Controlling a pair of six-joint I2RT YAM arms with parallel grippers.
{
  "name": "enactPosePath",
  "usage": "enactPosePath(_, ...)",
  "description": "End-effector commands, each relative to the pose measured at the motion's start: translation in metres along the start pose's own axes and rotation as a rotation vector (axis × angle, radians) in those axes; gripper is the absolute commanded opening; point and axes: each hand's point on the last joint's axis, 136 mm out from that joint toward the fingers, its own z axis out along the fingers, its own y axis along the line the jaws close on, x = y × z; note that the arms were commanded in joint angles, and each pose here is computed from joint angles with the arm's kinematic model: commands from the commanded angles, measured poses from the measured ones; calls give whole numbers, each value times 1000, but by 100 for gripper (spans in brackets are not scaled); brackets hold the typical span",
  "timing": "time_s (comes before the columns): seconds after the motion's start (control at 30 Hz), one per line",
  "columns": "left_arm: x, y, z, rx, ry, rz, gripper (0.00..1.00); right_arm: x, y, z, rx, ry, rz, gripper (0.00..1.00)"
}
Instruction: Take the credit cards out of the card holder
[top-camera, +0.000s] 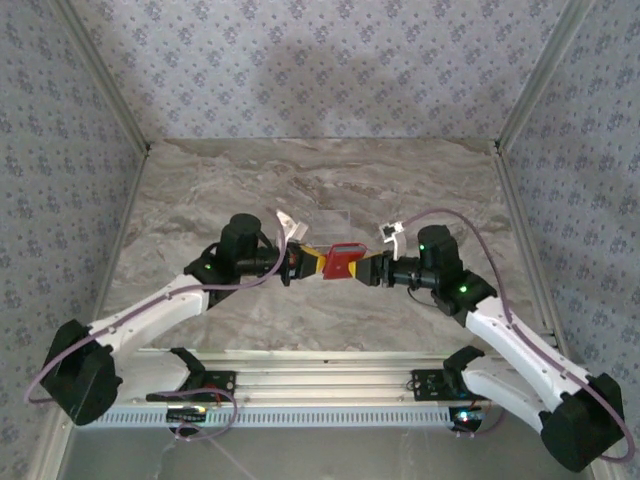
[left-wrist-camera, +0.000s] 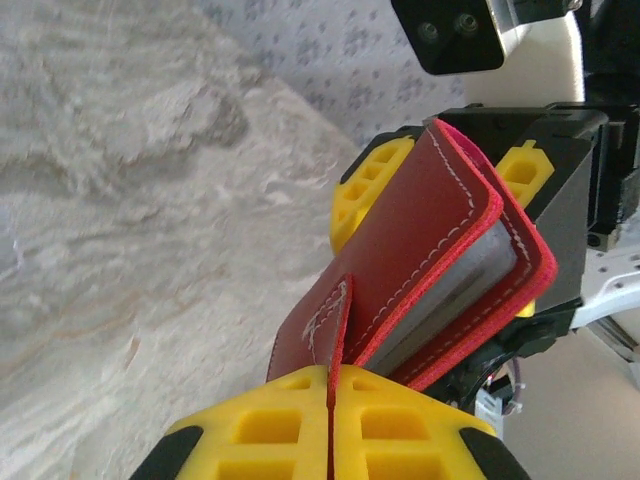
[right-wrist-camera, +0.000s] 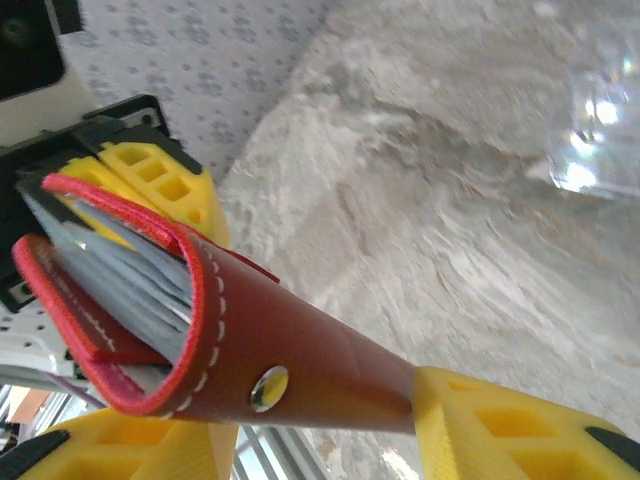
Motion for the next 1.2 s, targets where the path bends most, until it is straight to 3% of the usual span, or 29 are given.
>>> enactPosePath(0.0, 15, 14, 7, -20, 35, -61, 0, 8, -18, 11, 43, 16, 67, 51)
enactPosePath(0.33, 72, 47, 26, -62, 188, -261, 0, 45, -67, 50, 146, 168, 245, 51)
enactPosePath(0.6, 92, 71, 25, -165, 235, -344, 0, 61, -81, 64, 240, 244, 307, 52)
enactPosePath(0.93, 130, 110, -16, -499, 365, -349, 6, 73, -97, 69, 350, 326, 325, 52)
enactPosePath(1.17, 158, 131, -35, -661, 459, -404, 6, 84, -112, 74, 407, 390, 320, 50)
